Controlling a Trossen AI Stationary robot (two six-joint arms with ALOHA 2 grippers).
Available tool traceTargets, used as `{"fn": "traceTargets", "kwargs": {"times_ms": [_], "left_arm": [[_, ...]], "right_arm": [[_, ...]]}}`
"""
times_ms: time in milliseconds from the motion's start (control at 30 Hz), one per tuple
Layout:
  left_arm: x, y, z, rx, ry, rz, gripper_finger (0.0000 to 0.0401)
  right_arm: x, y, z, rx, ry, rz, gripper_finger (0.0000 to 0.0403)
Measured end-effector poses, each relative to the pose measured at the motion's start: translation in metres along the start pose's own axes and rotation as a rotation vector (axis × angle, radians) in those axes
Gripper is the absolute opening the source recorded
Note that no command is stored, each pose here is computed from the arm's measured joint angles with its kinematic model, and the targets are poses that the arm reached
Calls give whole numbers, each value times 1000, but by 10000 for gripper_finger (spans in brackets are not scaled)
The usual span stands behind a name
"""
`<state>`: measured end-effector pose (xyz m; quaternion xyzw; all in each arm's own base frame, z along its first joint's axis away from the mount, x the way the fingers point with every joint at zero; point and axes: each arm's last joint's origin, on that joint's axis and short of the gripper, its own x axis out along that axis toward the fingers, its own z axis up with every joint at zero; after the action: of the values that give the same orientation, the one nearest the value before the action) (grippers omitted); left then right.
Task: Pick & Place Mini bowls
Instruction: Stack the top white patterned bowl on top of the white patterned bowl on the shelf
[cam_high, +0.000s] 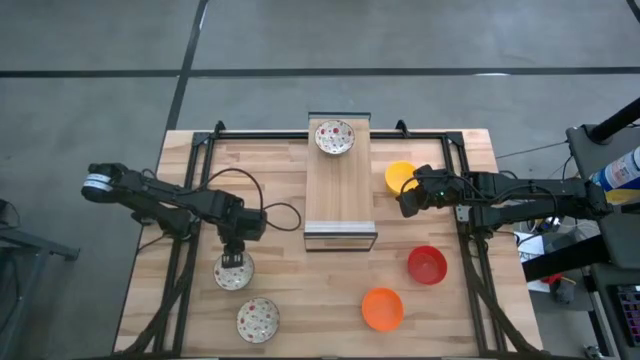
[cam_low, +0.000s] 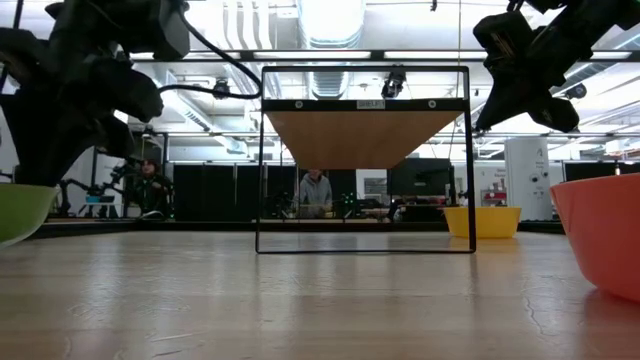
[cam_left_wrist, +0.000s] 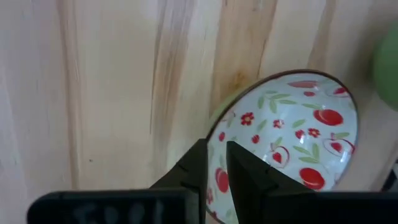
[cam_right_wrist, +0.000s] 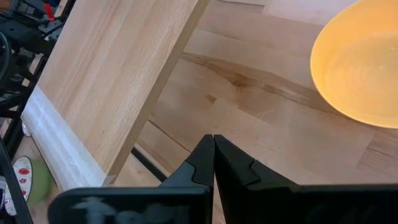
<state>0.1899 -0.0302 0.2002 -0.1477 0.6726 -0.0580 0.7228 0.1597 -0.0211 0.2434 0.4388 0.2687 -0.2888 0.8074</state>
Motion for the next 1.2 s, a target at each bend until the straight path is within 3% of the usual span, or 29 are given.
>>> {"fn": "traceTargets", "kwargs": {"times_ms": [667,867,1200], "left_arm": [[10,5,-10,-57,59,10,53],[4,-1,-10,-91,103,-158,53],[-6,-4,-9,-125,118,-160,53]], "right_arm": [[0,0,0,3,0,0,9],[0,0,0,2,0,0,9],[1,-1,0,-6,-2,-6,9]]}}
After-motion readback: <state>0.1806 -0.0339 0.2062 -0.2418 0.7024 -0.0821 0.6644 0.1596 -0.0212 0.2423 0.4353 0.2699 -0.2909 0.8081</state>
